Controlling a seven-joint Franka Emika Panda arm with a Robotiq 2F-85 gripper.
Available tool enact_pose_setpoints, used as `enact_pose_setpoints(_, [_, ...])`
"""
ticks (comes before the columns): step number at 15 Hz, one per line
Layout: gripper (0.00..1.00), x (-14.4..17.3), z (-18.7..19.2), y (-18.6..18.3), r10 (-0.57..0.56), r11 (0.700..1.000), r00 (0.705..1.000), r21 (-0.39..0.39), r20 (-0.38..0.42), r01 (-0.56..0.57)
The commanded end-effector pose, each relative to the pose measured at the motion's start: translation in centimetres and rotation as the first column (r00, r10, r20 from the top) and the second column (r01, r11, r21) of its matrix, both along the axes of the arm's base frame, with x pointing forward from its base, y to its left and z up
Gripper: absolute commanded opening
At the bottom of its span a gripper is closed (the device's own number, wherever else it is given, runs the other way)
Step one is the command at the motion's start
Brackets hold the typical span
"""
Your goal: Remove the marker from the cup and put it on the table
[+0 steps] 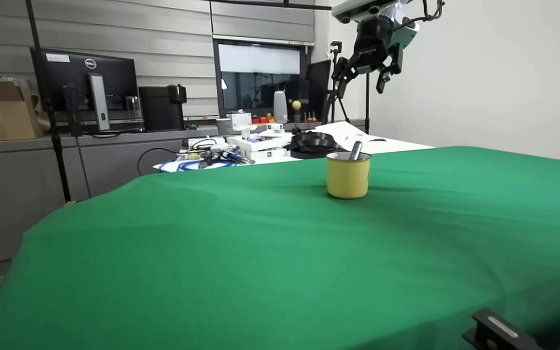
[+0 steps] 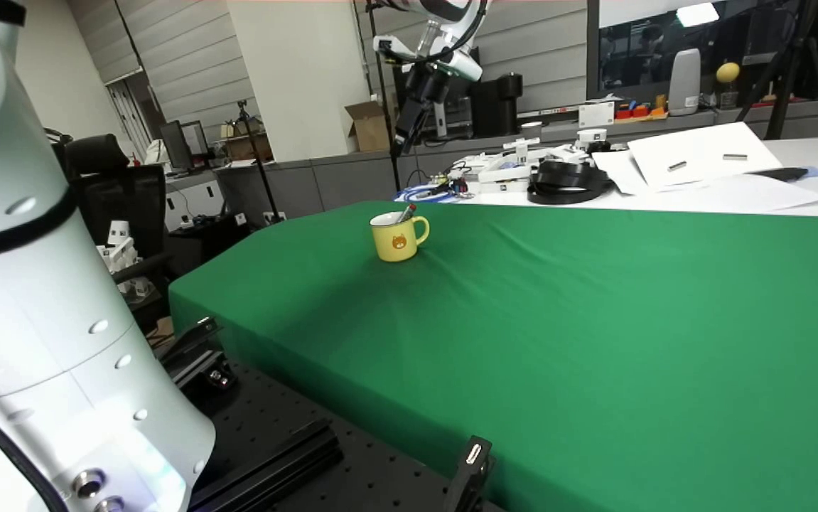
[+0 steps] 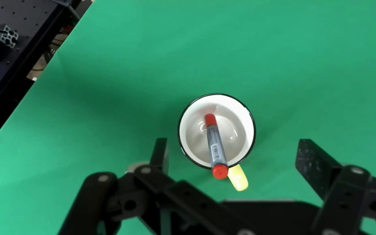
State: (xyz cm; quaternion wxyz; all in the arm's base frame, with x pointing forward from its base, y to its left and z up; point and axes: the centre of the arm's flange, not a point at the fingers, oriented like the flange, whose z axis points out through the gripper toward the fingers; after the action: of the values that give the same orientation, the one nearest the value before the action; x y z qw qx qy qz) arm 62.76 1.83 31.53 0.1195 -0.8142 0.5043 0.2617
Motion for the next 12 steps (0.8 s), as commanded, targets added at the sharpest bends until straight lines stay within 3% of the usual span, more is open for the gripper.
enact_pose_setpoints(1, [1.0, 0.04, 0.06, -0.01, -0.001, 1.0, 1.0, 0.001, 0.001, 0.001])
enact_pose_setpoints(12, [1.0, 0.02, 0.12, -0.09, -0.009, 1.0, 1.0, -0.019, 0.004, 0.009])
